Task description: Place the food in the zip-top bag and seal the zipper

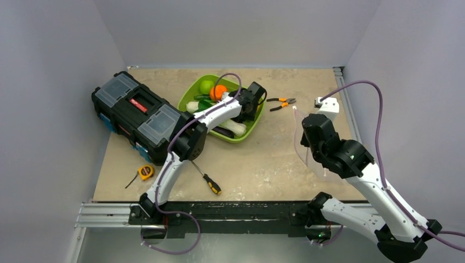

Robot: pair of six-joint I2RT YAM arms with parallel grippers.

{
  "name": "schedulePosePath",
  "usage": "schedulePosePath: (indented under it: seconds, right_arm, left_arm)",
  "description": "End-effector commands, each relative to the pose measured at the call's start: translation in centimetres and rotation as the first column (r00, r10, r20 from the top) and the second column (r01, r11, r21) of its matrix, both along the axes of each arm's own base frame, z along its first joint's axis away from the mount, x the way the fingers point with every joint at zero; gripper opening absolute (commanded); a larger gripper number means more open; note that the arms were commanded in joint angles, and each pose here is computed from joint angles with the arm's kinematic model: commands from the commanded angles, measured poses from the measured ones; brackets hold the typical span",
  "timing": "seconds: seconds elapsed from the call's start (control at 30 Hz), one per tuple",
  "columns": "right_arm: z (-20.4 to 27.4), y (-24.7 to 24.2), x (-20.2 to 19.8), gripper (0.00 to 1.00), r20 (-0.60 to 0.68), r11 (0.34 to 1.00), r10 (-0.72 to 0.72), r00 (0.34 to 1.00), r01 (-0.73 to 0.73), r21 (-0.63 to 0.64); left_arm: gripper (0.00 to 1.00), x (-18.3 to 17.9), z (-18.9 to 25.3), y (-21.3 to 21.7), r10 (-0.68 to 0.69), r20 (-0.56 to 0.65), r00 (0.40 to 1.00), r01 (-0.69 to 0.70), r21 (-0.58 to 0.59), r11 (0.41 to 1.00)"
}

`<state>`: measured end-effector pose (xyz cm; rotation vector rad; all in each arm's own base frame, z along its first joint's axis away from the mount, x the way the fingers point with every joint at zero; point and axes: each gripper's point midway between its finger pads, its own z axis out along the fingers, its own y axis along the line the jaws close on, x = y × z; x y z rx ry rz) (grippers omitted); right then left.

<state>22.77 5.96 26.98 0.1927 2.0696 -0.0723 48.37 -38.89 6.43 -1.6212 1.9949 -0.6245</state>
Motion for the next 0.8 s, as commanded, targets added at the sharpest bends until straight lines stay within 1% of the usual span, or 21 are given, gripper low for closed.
schedulePosePath:
  seconds: [0.0, 0.1, 0.17, 0.27, 0.43, 0.47, 0.53, 0.6, 0.67, 0.7, 0.73, 0.77]
  right_arm:
    - [1.1, 0.1, 0.6, 0.02, 0.028, 1.0, -0.004, 1.0, 0.004, 0.0]
    - [1.2, 0.2, 0.8, 0.02, 0.033, 1.0, 0.003, 0.999, -0.003, -0.006]
    - [1.3, 0.3, 0.9, 0.02, 0.037, 1.0, 0.006, 0.999, -0.006, -0.007]
    - [1.3, 0.3, 1.0, 0.02, 0.043, 1.0, 0.009, 0.999, -0.009, -0.007]
    - [1.8, 0.4, 1.1, 0.02, 0.061, 1.0, 0.015, 0.998, -0.015, 0.003]
    - [1.8, 0.5, 1.1, 0.02, 0.065, 1.0, 0.017, 0.998, -0.017, 0.005]
    - [1.9, 0.6, 1.1, 0.02, 0.068, 1.0, 0.021, 0.997, -0.022, 0.01]
    - [1.9, 0.9, 1.1, 0.01, 0.068, 0.999, 0.035, 0.997, -0.036, 0.022]
    - [1.9, 1.4, 1.0, 0.01, 0.067, 0.997, 0.06, 0.996, -0.062, 0.037]
    - [2.0, 1.6, 1.0, 0.01, 0.068, 0.996, 0.074, 0.995, -0.077, 0.044]
    - [2.0, 1.9, 0.9, 0.01, 0.071, 0.994, 0.091, 0.993, -0.095, 0.054]
    - [2.1, 2.3, 1.0, 0.01, 0.078, 0.992, 0.108, 0.991, -0.113, 0.063]
  left_arm:
    - [0.61, 1.3, 1.5, 1.5, 0.016, 0.058, 0.998, -0.019, 0.041, 0.999]
    - [0.5, 1.5, 3.3, 1.6, -0.071, 0.108, 0.992, 0.062, 0.09, 0.994]
    - [0.45, 1.5, 5.1, 1.7, -0.131, 0.141, 0.981, 0.115, 0.114, 0.987]
    - [0.42, 0.6, 7.8, 2.0, -0.211, 0.189, 0.959, 0.189, 0.124, 0.974]
    - [0.36, -2.2, 12.5, 2.6, -0.336, 0.255, 0.907, 0.312, 0.133, 0.941]
    - [0.35, -3.0, 13.2, 2.8, -0.362, 0.268, 0.893, 0.337, 0.133, 0.932]
    - [0.34, -4.4, 15.7, 2.6, -0.419, 0.317, 0.851, 0.401, 0.124, 0.908]
    - [0.33, -6.0, 17.8, 2.0, -0.495, 0.356, 0.792, 0.487, 0.12, 0.865]
    - [0.3, -8.3, 20.4, 1.3, -0.602, 0.406, 0.687, 0.599, 0.152, 0.786]
    - [0.28, -9.3, 21.3, 1.2, -0.647, 0.422, 0.635, 0.639, 0.185, 0.747]
    - [0.24, -10.4, 22.2, 1.3, -0.692, 0.435, 0.576, 0.67, 0.234, 0.704]
    - [0.21, -11.6, 23.0, 1.3, -0.741, 0.442, 0.505, 0.707, 0.28, 0.649]
